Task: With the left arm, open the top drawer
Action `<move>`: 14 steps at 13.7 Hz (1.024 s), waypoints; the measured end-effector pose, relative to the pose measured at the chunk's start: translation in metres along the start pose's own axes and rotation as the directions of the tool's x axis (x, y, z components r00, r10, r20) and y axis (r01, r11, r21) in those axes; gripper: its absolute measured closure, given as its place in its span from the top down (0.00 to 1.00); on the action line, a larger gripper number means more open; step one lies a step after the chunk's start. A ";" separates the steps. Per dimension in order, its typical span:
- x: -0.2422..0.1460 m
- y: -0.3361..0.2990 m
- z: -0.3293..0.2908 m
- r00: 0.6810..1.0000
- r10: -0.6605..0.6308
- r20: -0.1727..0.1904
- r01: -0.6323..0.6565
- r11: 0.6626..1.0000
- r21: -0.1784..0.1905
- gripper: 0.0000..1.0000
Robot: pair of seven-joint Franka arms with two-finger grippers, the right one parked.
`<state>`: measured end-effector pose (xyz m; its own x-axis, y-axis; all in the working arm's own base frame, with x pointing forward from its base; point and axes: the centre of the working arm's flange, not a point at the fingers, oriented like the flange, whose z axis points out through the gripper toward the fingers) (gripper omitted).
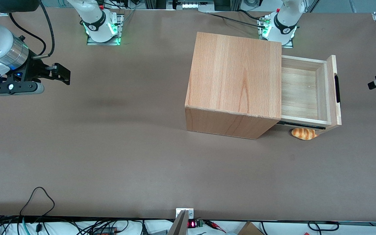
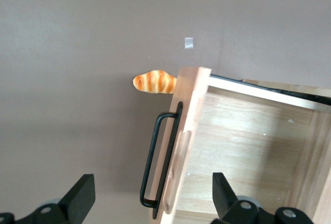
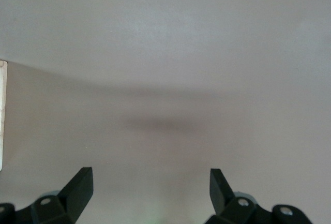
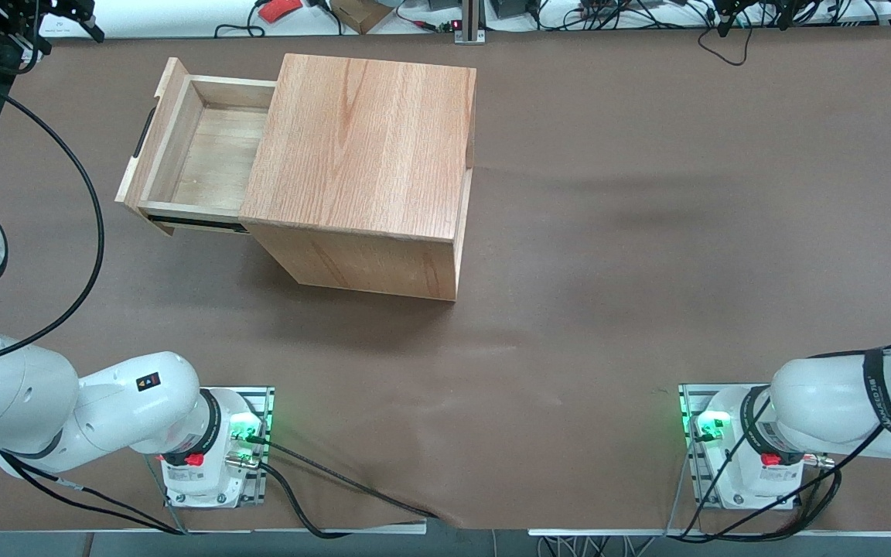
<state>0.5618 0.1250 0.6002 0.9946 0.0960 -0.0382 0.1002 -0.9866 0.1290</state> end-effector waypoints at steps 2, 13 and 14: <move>0.003 0.024 -0.009 0.999 0.033 -0.015 -0.033 0.999 0.036 1.00; -0.004 0.105 -0.039 0.989 0.133 -0.071 -0.125 0.987 0.103 1.00; -0.008 0.106 -0.044 0.988 0.135 -0.079 -0.127 0.987 0.103 1.00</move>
<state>0.5652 0.0255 0.6582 0.9979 -0.0282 0.0583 -0.0300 -0.9991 0.0296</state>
